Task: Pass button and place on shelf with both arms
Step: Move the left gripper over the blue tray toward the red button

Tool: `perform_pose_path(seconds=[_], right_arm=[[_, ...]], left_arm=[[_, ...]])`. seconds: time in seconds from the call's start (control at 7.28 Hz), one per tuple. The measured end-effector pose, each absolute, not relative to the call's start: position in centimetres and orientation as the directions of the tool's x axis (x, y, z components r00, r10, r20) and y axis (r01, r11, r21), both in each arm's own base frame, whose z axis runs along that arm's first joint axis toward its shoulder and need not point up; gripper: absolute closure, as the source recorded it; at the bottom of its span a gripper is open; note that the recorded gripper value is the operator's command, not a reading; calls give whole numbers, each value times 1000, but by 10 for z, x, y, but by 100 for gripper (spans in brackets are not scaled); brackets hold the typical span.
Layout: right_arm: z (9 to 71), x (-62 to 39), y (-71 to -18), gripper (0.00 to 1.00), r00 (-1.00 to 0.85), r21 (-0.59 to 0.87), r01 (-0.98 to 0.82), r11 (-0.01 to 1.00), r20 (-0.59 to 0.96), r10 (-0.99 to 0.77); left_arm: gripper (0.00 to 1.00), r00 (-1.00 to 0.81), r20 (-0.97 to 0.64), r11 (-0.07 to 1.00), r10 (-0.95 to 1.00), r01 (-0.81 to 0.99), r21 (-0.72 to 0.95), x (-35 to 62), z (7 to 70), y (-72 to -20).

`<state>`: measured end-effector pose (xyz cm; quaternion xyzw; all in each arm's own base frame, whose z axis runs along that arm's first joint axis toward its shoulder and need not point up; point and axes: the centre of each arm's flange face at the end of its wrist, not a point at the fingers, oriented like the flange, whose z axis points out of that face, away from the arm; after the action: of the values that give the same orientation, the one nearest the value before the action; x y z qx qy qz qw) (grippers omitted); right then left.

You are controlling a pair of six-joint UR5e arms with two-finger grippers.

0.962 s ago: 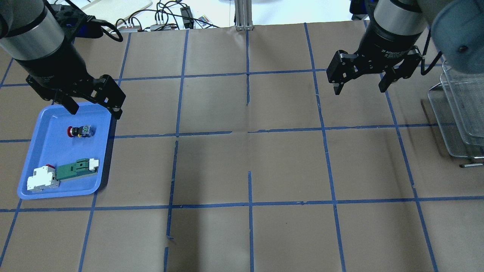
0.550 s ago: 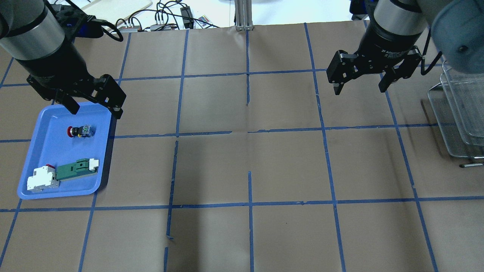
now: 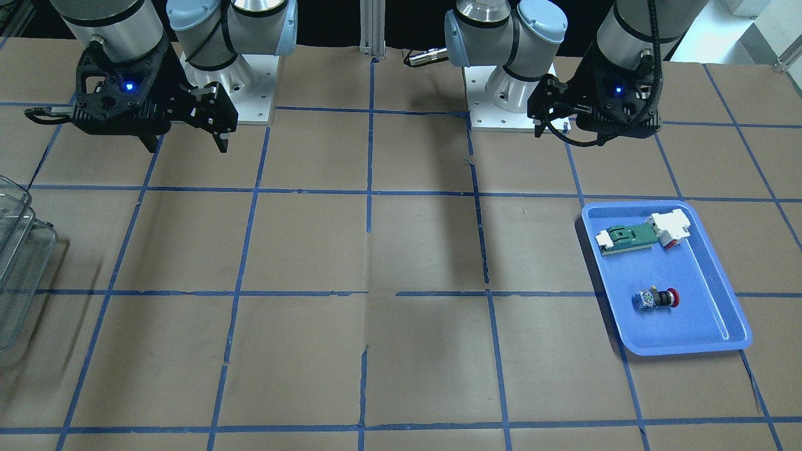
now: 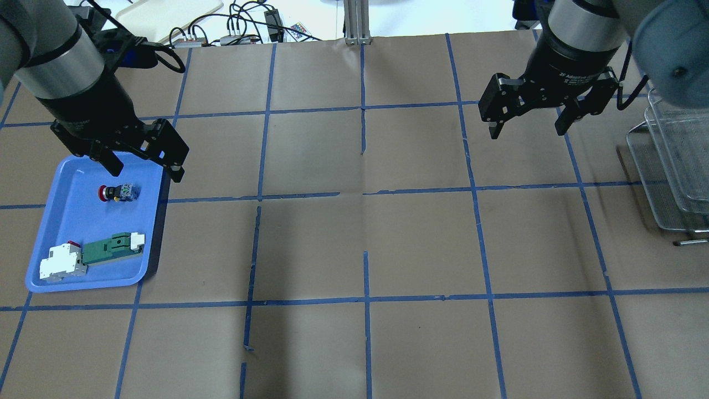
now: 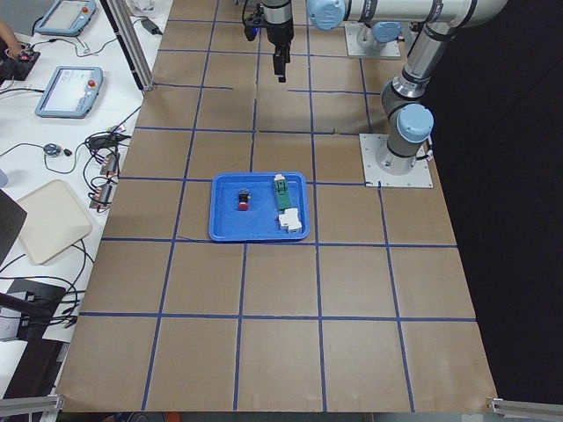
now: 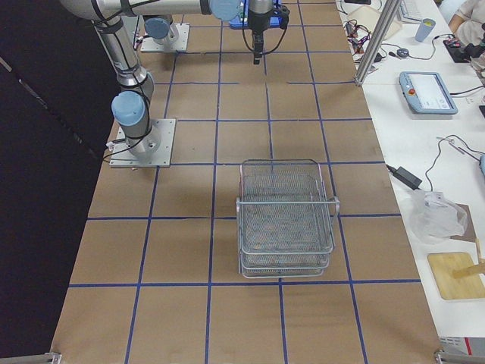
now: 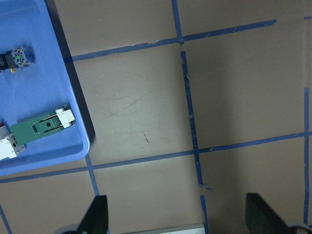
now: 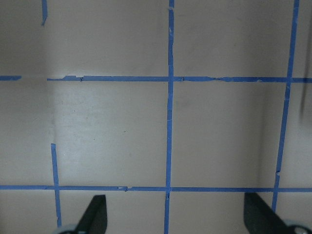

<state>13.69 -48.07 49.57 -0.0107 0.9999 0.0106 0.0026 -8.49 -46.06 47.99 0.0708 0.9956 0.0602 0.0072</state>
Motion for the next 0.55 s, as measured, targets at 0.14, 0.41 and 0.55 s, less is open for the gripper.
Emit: perform_pose_path(seconds=[0.14, 0.41, 0.55], right_arm=[[496, 137, -481, 0, -1000, 21, -22, 1000, -5, -22], [496, 137, -481, 0, -1000, 21, -23, 1000, -4, -23], [496, 137, -480, 0, -1000, 22, -24, 999, -5, -23]], left_arm=[[0, -991, -11, 987, 130, 129, 100, -80, 473, -464], [0, -999, -20, 998, 36, 35, 49, -38, 476, -476], [0, -999, -18, 999, -36, -36, 36, -5, 478, -480]])
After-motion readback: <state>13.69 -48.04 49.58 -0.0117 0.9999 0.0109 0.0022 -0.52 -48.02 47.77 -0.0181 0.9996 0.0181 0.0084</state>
